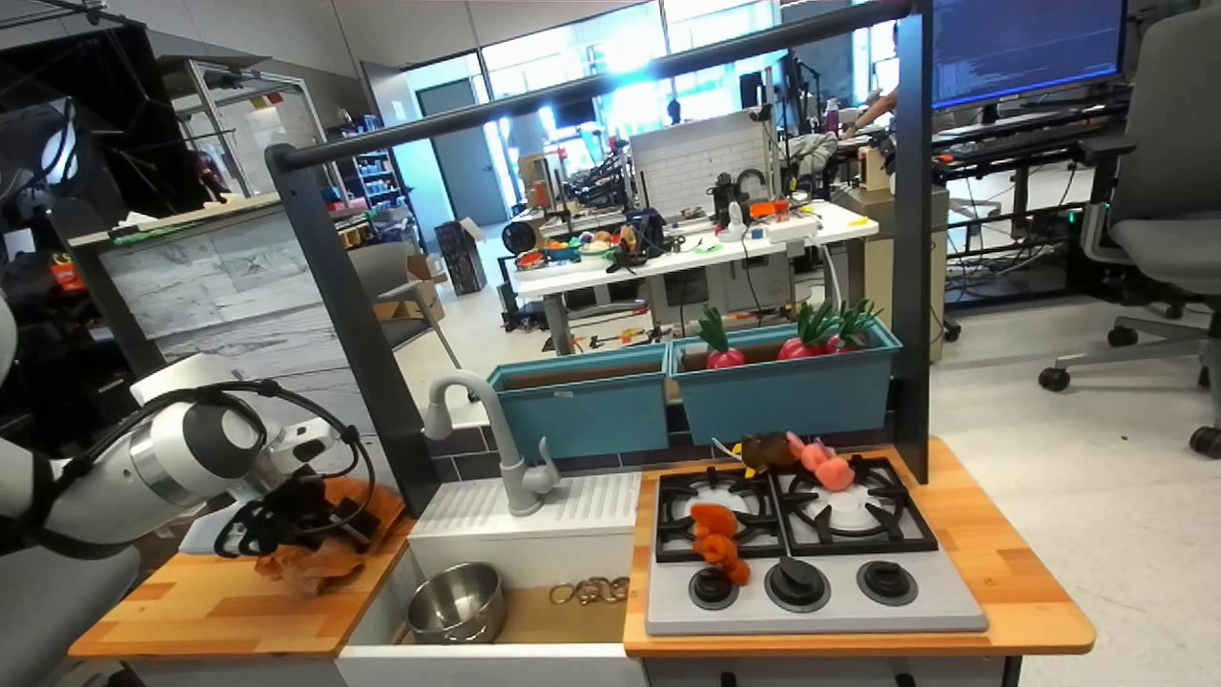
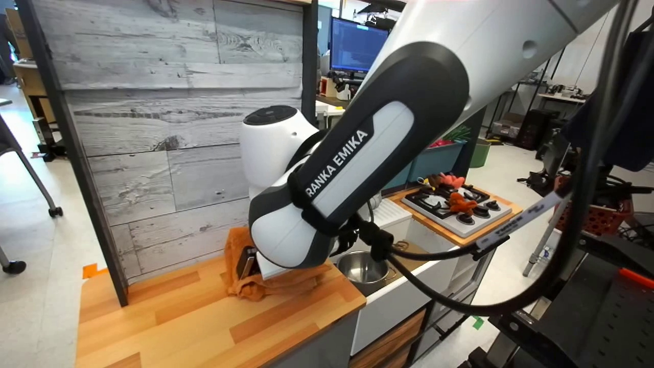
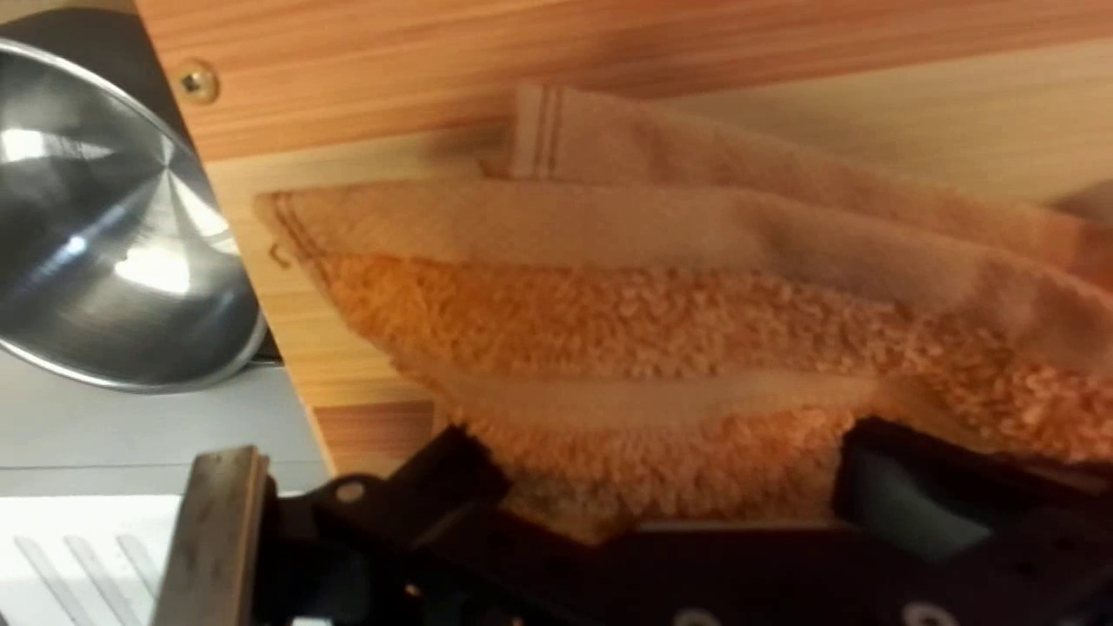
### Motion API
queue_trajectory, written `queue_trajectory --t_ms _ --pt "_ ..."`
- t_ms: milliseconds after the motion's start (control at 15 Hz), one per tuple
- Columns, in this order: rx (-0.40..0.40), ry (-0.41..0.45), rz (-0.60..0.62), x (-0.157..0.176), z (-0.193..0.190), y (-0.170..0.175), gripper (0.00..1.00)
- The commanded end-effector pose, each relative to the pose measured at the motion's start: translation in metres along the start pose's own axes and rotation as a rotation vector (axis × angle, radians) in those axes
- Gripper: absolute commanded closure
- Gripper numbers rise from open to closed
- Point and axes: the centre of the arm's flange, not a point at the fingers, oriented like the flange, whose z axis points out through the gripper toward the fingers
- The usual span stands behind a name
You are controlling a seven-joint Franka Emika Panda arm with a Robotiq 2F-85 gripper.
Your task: Wipe the left side of the counter with the orange towel, place the plush toys on the stove inside the silver pot in the sink
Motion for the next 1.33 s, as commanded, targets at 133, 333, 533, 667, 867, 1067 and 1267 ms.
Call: queue_trajectory --t_ms 133,333,533,667,867,1067,1267 --pt "0.095 0.023 -0.148 -0.055 0.007 -0.068 0.0" --pt "0.183 0.038 -0.207 -0.082 -0.011 -0.123 0.0" --pt "0.245 0.022 -0.243 -0.103 -0.026 -0.154 0.0" --pt "0.227 0.022 -0.235 -0.097 -0.022 -0.143 0.0" --pt "0.156 -0.001 -0.114 -0.067 -0.005 -0.087 0.0" --pt "0.073 0.012 0.017 -0.034 0.012 -0.027 0.0" --pt "0.026 0.024 0.019 -0.023 0.022 -0.005 0.0"
